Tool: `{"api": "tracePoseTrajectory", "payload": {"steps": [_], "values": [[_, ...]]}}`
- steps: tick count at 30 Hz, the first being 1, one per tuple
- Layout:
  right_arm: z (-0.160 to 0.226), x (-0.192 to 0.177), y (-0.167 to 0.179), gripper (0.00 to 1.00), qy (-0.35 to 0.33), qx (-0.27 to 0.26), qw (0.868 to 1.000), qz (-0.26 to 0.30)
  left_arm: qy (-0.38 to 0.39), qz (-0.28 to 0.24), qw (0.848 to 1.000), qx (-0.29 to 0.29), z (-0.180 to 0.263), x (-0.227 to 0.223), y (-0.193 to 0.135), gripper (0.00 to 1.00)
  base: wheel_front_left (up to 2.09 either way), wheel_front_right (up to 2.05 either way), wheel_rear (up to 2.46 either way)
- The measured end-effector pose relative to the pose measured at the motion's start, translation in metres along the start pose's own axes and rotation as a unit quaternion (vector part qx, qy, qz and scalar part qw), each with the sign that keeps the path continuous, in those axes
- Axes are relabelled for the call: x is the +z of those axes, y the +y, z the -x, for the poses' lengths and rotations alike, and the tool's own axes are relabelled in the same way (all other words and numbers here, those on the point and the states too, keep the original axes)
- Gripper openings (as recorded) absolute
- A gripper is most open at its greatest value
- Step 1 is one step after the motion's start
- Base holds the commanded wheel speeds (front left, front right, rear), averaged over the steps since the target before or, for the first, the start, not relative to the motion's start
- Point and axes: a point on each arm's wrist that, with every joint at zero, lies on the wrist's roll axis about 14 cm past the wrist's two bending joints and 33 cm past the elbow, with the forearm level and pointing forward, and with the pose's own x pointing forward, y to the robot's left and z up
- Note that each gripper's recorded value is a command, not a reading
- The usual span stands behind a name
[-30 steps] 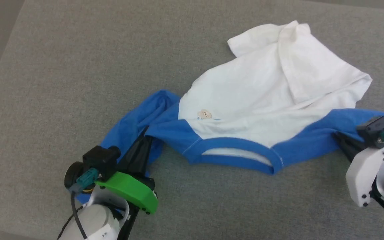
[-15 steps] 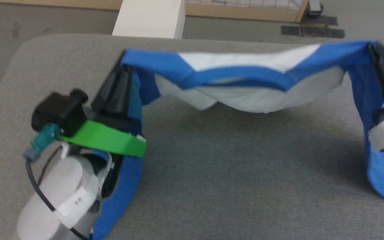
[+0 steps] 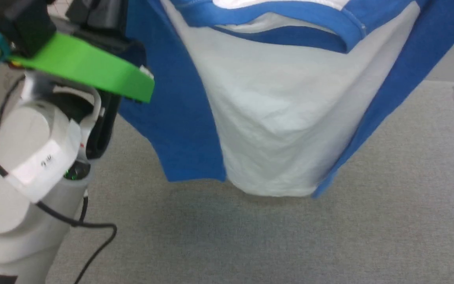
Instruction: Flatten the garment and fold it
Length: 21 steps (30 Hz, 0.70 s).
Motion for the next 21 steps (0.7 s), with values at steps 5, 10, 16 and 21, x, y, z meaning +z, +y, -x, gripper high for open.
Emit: {"api": "tracePoseTrajectory", "payload": {"steps": [5,10,16,21], "values": [[-0.003,0.018,-0.004,0.0,-0.008,0.001,1.0,0.013,0.021,-0.011,1.0,-0.013,-0.009,0.007,-0.007,0.0,0.0,0.0,0.0],[-0.015,0.006,-0.003,0.0,0.02,0.009,1.0,0.007,0.076,0.001,0.997,-0.014,-0.017,-0.018,-0.003,0.0,0.0,0.0,0.0],[-0.044,-0.027,-0.008,0.0,0.068,0.014,0.997,0.015,0.129,0.004,0.992,0.007,-0.038,-0.058,0.017,0.0,0.0,0.0,0.0],[-0.079,-0.056,-0.011,0.0,0.098,0.02,0.994,0.034,0.147,-0.023,0.989,0.028,-0.067,-0.085,0.039,0.0,0.0,0.0,0.0]]}}
